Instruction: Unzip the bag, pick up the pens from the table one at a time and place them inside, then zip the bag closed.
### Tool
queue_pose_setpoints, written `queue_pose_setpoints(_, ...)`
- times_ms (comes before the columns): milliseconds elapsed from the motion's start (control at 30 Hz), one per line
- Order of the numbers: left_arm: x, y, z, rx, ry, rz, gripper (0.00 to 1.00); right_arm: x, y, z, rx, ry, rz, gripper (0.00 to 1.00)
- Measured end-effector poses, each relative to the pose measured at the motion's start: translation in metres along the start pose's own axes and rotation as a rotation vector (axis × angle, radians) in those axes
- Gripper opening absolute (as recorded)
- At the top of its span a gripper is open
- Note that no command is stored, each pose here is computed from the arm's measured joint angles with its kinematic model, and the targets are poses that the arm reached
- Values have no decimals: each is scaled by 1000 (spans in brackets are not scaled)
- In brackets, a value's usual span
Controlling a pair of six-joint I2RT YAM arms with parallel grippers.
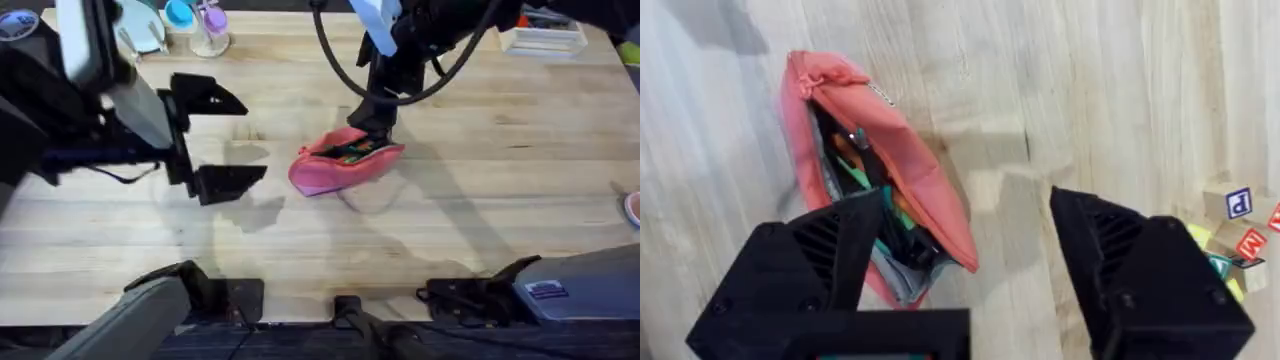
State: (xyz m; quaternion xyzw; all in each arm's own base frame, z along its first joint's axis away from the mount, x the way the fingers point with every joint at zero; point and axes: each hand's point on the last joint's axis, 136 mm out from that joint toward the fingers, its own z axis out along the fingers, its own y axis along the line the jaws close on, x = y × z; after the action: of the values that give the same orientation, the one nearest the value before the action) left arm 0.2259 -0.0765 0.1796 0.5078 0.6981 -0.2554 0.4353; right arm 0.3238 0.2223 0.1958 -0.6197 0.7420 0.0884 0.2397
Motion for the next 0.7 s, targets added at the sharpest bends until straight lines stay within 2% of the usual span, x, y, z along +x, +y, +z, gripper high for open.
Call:
queue_pose_setpoints(167,21,-3,14,-12,-31,84,996,0,0,0,-2,1,30,997)
queue_pose_setpoints(300,33,-8,22,-12,-36,101,995,0,1,0,-2,1,104,998)
queue_pose_setpoints(400,36,-11,23,-8,-36,98,995,0,1,0,-4,0,214,998)
queue_pose_setpoints(433,37,-11,23,-7,-33,99,995,-1,2,0,-8,-2,345,998)
queue_pose_setpoints(467,37,-11,24,-8,-33,100,995,-2,4,1,-11,-2,387,998)
queue_pose_setpoints(700,37,-11,24,-8,-33,101,994,-25,31,7,-59,-2,583,997)
